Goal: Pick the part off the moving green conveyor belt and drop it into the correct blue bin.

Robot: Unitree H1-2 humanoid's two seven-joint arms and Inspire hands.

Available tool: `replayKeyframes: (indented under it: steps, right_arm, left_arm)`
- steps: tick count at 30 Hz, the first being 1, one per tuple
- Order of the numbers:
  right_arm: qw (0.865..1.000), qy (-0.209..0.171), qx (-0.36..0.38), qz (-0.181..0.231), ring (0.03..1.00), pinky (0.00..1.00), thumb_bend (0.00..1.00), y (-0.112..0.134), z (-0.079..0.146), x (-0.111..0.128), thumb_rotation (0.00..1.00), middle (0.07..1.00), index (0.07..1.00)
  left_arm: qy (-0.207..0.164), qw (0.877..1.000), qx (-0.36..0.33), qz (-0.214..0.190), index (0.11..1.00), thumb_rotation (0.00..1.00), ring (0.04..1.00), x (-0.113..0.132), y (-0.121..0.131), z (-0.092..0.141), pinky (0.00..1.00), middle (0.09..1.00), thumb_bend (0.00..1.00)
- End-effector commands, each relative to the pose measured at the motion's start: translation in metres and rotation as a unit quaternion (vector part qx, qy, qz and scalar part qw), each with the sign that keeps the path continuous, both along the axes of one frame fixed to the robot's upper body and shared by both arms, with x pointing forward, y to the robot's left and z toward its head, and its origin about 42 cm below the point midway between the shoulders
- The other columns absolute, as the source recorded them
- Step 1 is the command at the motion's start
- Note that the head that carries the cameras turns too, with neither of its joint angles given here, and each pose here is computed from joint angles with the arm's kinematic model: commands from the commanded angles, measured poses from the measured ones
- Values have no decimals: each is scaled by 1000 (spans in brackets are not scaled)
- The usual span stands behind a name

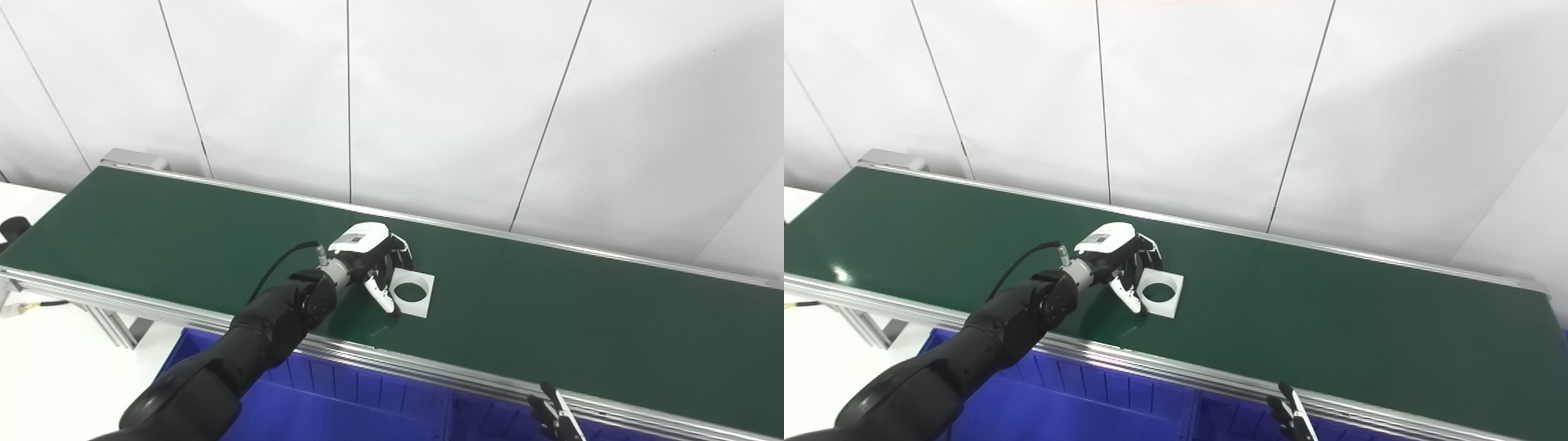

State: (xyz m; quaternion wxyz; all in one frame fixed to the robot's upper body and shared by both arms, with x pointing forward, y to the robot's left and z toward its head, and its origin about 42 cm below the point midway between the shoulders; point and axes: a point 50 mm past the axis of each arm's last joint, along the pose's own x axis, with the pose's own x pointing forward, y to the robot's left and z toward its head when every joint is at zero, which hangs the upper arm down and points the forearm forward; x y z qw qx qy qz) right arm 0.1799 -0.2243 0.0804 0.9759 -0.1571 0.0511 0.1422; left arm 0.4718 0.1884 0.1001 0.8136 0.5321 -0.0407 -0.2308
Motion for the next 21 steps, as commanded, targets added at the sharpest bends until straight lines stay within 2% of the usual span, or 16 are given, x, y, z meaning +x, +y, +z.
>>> replayKeyframes:
  steps: [1, 4, 5, 6, 7, 9, 11, 15, 18, 21]
  right_arm:
    - [999, -45, 11, 6, 926, 923, 787, 1, 12, 4, 27, 925, 1000]
    - [999, -44, 13, 6, 929, 920, 784, 1, 12, 4, 19, 927, 1000]
    - [999, -44, 13, 6, 928, 919, 784, 2, 12, 4, 19, 926, 1000]
    - [999, -45, 13, 6, 926, 914, 784, 2, 12, 4, 21, 925, 1000]
    - [999, -45, 12, 5, 926, 914, 784, 3, 13, 4, 22, 925, 1000]
    - [999, -45, 14, 4, 922, 907, 786, 5, 13, 4, 19, 924, 1000]
    - [999, -45, 15, 4, 920, 908, 788, 7, 14, 4, 14, 921, 1000]
    - [999, -46, 15, 7, 916, 913, 792, 9, 14, 4, 5, 917, 1000]
    - [999, -48, 15, 8, 915, 918, 799, 11, 15, 4, 0, 916, 997]
    - [999, -50, 11, 6, 908, 919, 816, 14, 18, 4, 0, 908, 984]
  left_arm:
    - [-15, 1000, -1, -2, 499, 0, 426, 13, -2, 18, 429, 520, 500]
    - [-16, 1000, -7, 0, 521, 0, 385, 12, 0, 20, 347, 476, 498]
    - [-21, 1000, -10, 0, 519, 0, 389, 11, 2, 21, 359, 480, 498]
    - [-24, 1000, -12, 0, 509, 0, 412, 11, 3, 23, 420, 506, 499]
    - [-29, 999, -21, 5, 507, 0, 414, 10, 6, 26, 426, 509, 499]
    - [-44, 997, -60, 20, 496, 0, 435, 8, 10, 37, 477, 520, 499]
    - [-53, 993, -97, 38, 479, 0, 456, 5, 13, 45, 517, 532, 498]
    - [-112, 975, -190, 35, 476, 0, 464, -8, 21, 69, 515, 522, 500]
    - [-121, 966, -225, 32, 480, 0, 464, -21, 25, 77, 513, 514, 500]
    - [-114, 964, -239, 28, 475, 0, 467, -37, 30, 81, 500, 518, 499]
